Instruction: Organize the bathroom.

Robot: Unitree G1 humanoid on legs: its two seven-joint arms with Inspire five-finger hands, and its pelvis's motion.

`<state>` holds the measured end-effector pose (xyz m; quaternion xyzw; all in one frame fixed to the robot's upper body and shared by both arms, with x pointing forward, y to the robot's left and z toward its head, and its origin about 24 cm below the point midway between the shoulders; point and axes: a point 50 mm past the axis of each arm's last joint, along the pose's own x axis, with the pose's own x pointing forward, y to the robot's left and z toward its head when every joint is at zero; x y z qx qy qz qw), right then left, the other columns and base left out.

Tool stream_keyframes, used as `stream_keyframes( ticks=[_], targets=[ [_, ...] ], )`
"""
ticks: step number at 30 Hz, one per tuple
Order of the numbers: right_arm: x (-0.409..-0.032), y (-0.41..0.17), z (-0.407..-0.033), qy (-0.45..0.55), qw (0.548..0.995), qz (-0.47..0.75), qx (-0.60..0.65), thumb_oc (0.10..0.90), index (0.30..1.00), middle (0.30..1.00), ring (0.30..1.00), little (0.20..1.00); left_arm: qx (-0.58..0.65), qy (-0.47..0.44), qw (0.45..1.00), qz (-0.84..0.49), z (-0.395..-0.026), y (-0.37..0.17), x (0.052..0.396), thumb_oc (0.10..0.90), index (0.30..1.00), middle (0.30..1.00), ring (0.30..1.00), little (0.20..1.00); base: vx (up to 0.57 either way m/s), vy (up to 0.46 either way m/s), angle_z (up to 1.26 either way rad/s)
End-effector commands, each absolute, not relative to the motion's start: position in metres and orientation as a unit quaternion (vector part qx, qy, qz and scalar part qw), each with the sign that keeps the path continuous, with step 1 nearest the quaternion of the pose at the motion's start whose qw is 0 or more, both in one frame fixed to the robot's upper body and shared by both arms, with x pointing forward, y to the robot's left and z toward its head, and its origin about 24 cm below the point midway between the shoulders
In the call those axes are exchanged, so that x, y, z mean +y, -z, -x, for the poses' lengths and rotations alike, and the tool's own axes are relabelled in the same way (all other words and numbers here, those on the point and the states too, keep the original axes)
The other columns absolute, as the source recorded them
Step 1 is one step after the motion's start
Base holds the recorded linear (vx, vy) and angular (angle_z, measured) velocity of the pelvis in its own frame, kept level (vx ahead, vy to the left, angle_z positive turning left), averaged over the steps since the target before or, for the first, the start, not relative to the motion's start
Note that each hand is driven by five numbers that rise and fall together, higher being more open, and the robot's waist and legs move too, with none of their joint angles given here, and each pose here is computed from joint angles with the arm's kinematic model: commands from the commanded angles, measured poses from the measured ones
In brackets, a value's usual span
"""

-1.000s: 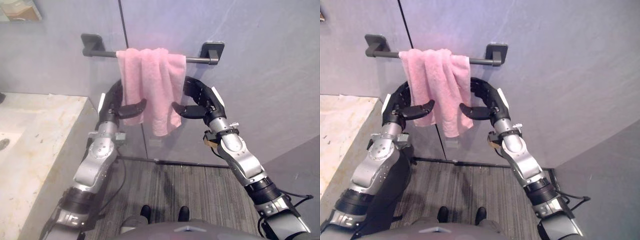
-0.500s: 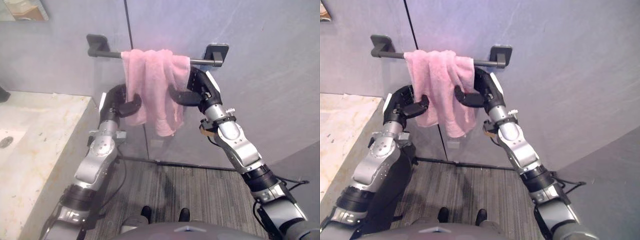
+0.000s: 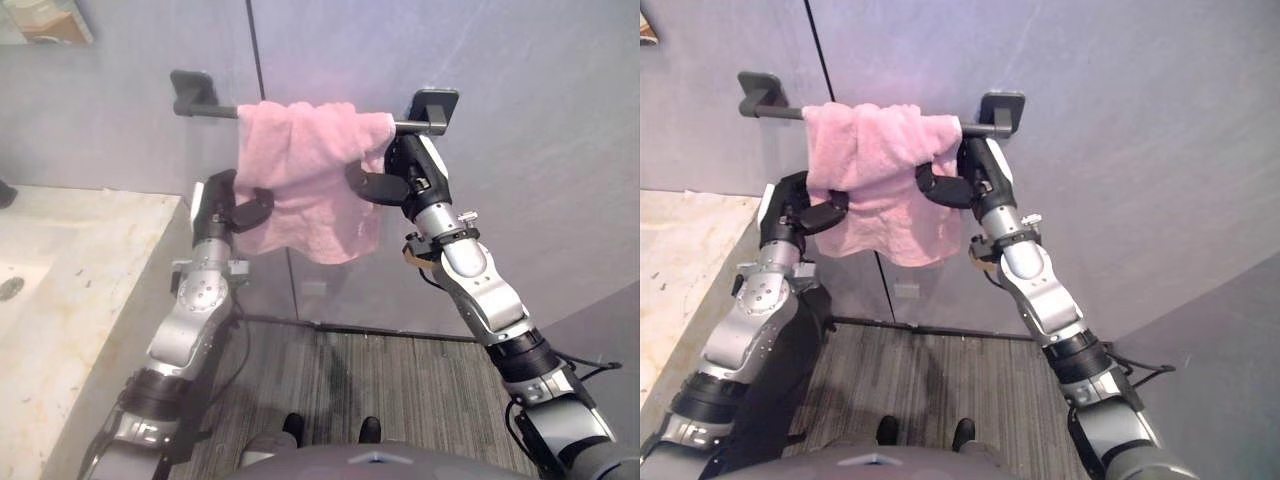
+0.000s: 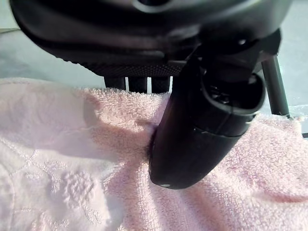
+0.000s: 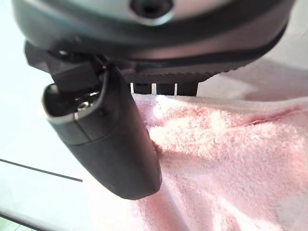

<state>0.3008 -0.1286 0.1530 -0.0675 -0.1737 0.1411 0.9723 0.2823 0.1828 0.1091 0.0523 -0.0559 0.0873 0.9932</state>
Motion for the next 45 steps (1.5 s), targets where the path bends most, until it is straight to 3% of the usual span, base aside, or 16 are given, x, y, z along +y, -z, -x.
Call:
stream_keyframes(
  ticks=[1, 14, 15, 16, 17, 18, 19, 45],
  targets=[
    [-0.129, -0.197, -0.286, -0.152, 0.94, 0.048, -0.303, 0.4, 0.3, 0.3, 0.3, 0.3, -0.181, -0.126, 0.972, -0.076, -0.29, -0.153, 0.196, 0.4, 0.3, 0.3, 0.3, 0.3, -0.05, -0.008, -0.04],
    [-0.15, -0.169, -0.279, -0.11, 0.959, 0.022, -0.26, 0.4, 0.3, 0.3, 0.3, 0.3, -0.16, -0.162, 0.971, -0.07, -0.281, -0.139, 0.21, 0.4, 0.3, 0.3, 0.3, 0.3, -0.02, 0.004, -0.03],
    [-0.151, -0.166, -0.277, -0.114, 0.961, 0.016, -0.252, 0.502, 0.453, 0.453, 0.453, 0.453, -0.156, -0.158, 0.973, -0.068, -0.281, -0.138, 0.209, 0.4, 0.3, 0.3, 0.3, 0.3, -0.03, 0.001, -0.06],
    [-0.15, -0.163, -0.276, -0.117, 0.961, 0.016, -0.248, 0.8, 0.9, 0.9, 0.9, 0.9, -0.154, -0.153, 0.974, -0.067, -0.28, -0.137, 0.207, 0.507, 0.46, 0.46, 0.46, 0.46, -0.03, -0.001, -0.05],
    [-0.148, -0.162, -0.275, -0.122, 0.961, 0.013, -0.248, 0.8, 0.9, 0.9, 0.9, 0.9, -0.153, -0.149, 0.975, -0.067, -0.28, -0.137, 0.205, 0.711, 0.766, 0.766, 0.766, 0.766, 0.0, 0.0, 0.0],
    [-0.148, -0.162, -0.275, -0.122, 0.961, 0.013, -0.248, 0.8, 0.9, 0.9, 0.9, 0.9, -0.153, -0.149, 0.975, -0.067, -0.28, -0.137, 0.205, 0.711, 0.766, 0.766, 0.766, 0.766, 0.0, 0.0, 0.0],
    [-0.147, -0.163, -0.275, -0.129, 0.96, 0.009, -0.249, 0.8, 0.9, 0.9, 0.9, 0.9, -0.153, -0.143, 0.976, -0.066, -0.281, -0.137, 0.203, 0.8, 0.9, 0.9, 0.9, 0.9, 0.0, 0.0, 0.0],
    [-0.168, -0.173, -0.276, -0.099, 0.957, -0.006, -0.273, 0.8, 0.9, 0.9, 0.9, 0.9, -0.152, -0.135, 0.976, -0.08, -0.284, -0.136, 0.203, 0.8, 0.9, 0.9, 0.9, 0.9, 0.0, 0.0, 0.0]
  ],
)
